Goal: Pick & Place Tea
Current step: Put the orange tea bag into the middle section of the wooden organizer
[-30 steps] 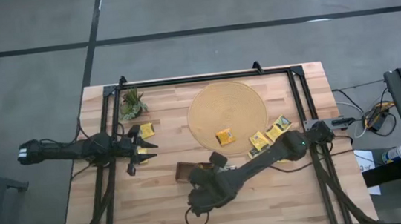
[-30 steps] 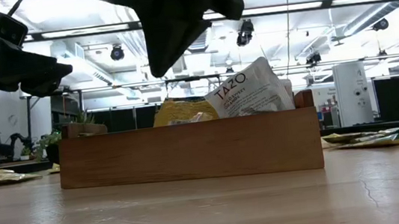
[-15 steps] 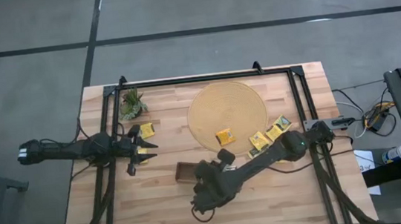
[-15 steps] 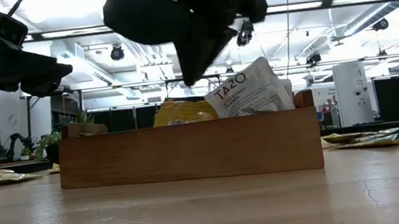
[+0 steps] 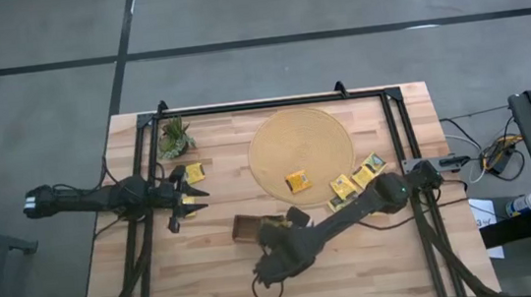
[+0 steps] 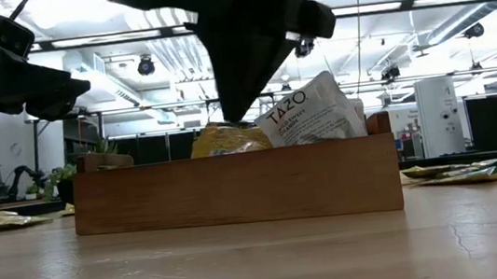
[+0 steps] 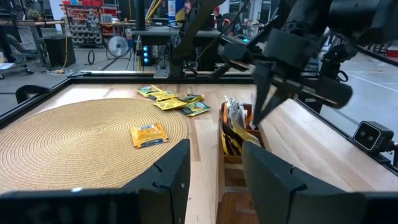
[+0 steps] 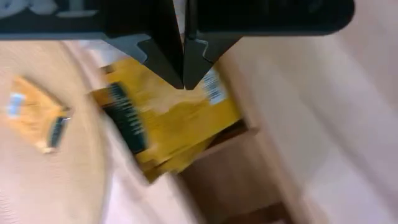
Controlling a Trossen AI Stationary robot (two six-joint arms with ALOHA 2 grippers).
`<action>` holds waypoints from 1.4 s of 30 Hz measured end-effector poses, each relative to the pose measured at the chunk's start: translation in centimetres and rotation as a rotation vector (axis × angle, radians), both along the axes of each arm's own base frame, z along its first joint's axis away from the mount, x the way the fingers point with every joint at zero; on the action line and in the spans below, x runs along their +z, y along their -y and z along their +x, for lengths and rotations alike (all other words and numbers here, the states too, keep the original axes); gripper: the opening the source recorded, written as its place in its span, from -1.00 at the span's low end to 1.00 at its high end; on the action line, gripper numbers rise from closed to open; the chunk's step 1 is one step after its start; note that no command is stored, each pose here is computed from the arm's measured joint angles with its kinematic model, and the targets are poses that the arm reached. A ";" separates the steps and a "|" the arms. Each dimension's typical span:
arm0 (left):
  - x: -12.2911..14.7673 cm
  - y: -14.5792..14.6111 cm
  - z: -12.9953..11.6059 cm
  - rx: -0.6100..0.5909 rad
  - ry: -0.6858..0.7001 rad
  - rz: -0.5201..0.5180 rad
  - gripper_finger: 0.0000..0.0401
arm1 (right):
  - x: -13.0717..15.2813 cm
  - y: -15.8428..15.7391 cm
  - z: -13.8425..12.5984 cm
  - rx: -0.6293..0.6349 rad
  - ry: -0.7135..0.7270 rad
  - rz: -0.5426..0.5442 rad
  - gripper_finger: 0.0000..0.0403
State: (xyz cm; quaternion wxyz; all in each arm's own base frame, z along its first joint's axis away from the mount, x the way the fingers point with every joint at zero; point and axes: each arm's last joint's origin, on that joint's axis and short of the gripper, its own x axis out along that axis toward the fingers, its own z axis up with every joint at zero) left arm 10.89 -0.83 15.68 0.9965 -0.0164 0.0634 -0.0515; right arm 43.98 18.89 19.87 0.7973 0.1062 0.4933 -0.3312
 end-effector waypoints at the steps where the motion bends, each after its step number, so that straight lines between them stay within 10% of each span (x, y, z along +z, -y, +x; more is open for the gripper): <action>1: 0.0 0.0 0.0 0.000 0.000 0.000 -0.31 | -0.1 -0.1 0.1 0.011 -0.001 0.018 -0.96; 18: 0.0 0.0 0.0 0.000 0.000 0.000 -0.31 | -5.3 3.4 1.4 -0.016 -0.067 0.226 -0.96; 42: 0.0 0.0 0.0 0.000 -0.001 0.000 -0.31 | 0.0 0.6 1.9 0.070 0.065 0.134 -0.96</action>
